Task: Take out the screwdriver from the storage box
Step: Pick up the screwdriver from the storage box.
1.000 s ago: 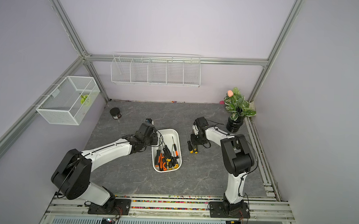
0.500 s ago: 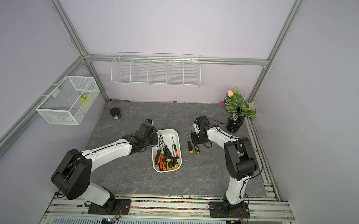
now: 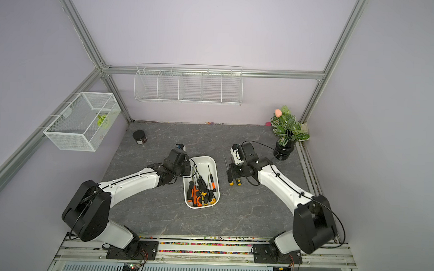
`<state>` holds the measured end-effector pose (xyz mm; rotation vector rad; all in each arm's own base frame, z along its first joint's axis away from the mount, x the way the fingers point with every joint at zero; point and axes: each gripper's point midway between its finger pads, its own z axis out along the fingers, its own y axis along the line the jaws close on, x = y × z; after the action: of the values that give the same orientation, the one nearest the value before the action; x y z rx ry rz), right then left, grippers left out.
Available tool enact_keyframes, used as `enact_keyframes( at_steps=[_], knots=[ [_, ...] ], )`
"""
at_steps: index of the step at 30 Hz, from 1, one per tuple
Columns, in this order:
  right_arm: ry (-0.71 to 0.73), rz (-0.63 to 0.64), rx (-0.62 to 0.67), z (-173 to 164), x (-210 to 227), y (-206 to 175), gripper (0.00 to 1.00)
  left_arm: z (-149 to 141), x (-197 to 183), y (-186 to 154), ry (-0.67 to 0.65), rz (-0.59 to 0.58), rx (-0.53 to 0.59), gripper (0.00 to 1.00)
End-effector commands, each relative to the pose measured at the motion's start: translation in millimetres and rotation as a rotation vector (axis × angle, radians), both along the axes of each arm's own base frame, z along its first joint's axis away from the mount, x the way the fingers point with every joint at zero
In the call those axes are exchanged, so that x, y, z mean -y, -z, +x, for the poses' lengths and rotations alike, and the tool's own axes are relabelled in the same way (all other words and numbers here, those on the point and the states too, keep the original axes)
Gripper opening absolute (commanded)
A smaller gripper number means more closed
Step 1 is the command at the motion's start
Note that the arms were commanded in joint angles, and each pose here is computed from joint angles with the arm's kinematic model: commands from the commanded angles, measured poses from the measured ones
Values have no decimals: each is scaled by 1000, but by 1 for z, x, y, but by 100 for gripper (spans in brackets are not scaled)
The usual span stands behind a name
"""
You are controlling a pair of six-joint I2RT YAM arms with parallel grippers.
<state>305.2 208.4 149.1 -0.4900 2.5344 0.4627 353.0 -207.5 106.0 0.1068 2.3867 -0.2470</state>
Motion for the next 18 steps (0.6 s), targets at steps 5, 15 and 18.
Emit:
enact_keyframes(
  at_steps=[5,15,18],
  knots=[
    [-127,-34,-34,-65,-32,4,39,3,6,1,-3,-36,5,0],
    [-262,-24,-85,-70,-93,25,38,2,7,-3,-8,-53,5,0],
    [-284,-30,-100,-64,-106,34,38,1,7,-3,-9,-54,3,0]
  ],
)
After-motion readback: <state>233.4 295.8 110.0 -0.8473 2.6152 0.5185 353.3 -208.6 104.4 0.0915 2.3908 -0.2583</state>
